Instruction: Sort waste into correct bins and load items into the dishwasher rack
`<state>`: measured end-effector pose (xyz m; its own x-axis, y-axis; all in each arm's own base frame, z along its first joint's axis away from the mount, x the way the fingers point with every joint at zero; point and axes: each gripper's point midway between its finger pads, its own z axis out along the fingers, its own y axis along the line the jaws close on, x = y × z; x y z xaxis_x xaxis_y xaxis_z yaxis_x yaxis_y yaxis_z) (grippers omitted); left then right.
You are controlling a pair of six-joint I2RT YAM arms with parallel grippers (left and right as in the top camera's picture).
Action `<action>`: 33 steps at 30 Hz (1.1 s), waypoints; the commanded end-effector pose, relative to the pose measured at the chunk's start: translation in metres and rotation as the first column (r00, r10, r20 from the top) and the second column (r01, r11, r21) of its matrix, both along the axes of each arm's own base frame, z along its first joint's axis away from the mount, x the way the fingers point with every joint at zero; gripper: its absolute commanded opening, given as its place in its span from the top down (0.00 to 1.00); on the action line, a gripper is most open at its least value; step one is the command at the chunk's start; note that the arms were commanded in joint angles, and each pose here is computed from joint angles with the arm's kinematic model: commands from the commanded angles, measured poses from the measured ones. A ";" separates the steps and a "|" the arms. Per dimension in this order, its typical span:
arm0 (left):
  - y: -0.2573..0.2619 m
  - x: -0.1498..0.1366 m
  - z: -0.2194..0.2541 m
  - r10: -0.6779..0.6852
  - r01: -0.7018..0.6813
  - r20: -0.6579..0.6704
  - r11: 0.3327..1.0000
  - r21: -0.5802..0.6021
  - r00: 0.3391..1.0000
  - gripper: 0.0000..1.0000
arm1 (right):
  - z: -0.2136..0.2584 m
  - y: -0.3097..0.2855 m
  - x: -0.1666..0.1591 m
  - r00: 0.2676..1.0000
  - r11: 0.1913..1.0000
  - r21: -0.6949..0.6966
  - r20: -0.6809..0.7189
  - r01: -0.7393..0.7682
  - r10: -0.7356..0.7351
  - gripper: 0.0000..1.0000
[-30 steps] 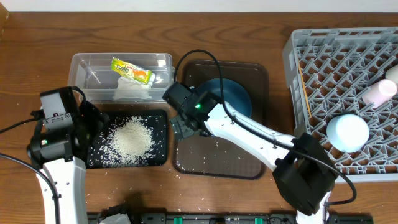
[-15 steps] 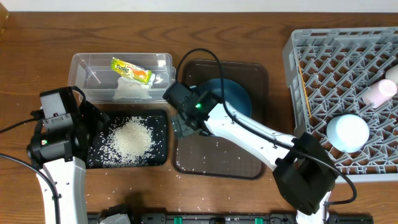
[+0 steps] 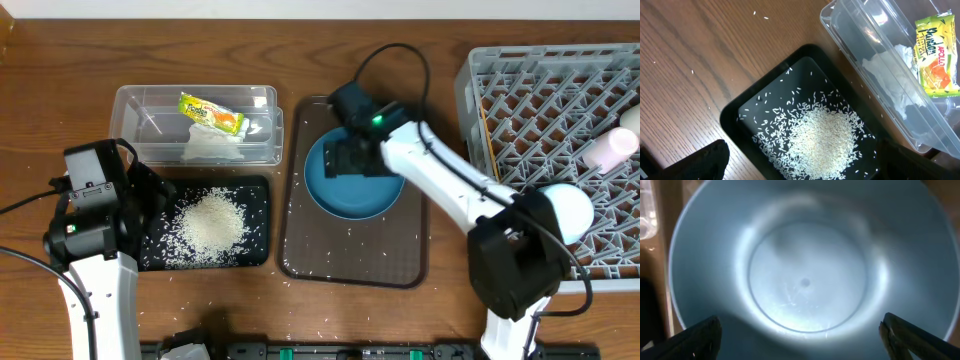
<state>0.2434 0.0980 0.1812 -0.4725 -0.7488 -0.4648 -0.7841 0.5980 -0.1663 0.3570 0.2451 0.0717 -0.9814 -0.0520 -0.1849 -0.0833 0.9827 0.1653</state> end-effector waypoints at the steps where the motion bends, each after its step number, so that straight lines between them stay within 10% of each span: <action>1: 0.003 -0.001 0.002 0.009 -0.009 -0.005 1.000 0.014 1.000 0.04 | 0.026 0.036 -0.011 0.973 0.958 0.170 0.025 -0.229 0.229 0.01; 19: 0.003 -0.001 0.002 0.009 -0.009 -0.005 1.000 0.014 1.000 0.04 | -0.029 0.081 -0.047 0.953 0.954 -0.061 0.058 -0.295 0.298 0.05; 28: 0.003 -0.001 0.002 0.009 -0.009 -0.005 1.000 0.014 1.000 0.03 | -0.045 0.073 -0.048 0.965 0.956 -0.169 0.070 -0.238 0.253 0.38; 33: 0.003 -0.001 0.002 0.009 -0.009 -0.006 1.000 0.014 1.000 0.04 | -0.049 0.071 -0.049 0.970 0.958 -0.176 0.056 -0.225 0.238 0.41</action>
